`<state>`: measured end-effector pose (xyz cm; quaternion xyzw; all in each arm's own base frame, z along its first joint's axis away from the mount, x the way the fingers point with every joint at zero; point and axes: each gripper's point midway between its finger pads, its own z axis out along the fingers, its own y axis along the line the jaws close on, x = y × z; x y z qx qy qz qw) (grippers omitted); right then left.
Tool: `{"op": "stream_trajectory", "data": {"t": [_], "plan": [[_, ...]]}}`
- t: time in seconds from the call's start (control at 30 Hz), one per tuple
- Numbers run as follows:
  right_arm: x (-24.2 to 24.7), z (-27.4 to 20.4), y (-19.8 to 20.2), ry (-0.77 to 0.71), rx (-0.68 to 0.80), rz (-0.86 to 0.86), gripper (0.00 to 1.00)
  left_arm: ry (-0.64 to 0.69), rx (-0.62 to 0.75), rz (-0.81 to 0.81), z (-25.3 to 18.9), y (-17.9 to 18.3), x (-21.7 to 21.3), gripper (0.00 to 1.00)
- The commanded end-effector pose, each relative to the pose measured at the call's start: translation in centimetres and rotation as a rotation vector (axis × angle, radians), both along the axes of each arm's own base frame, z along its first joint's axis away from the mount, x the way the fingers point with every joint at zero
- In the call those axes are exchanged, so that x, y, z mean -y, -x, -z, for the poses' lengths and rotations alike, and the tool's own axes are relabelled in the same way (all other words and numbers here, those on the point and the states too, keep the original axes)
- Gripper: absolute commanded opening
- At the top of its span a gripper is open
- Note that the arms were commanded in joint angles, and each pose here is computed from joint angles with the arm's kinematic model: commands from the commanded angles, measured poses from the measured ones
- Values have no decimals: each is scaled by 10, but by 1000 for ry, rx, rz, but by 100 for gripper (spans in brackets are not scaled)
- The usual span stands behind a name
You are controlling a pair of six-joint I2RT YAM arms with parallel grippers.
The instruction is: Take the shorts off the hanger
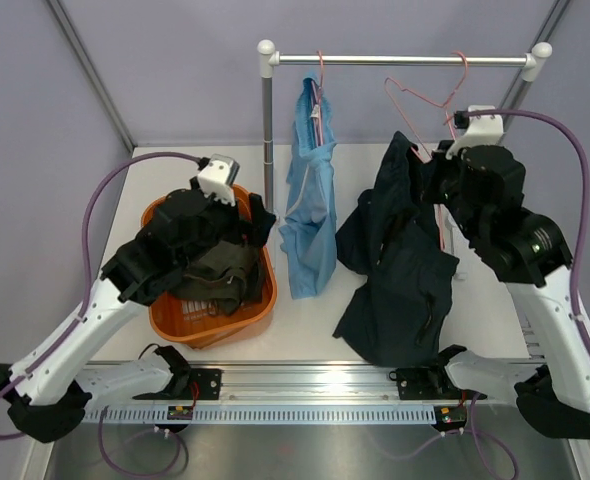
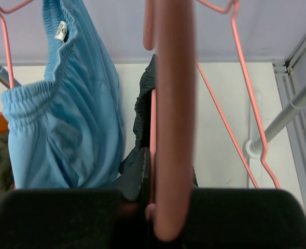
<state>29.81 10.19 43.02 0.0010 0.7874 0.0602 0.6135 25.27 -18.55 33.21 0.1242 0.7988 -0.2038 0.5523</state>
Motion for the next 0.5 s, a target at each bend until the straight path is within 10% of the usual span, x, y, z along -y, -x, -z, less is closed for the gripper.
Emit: {"op": "stream_trajectory", "data": {"t": [0.0, 0.47], "plan": [[1, 0, 24, -92, 4, -24, 0, 65, 94, 102, -48, 7, 49, 99], [8, 24, 66, -142, -46, -93, 0, 334, 184, 229, -120, 5, 210, 99]]}}
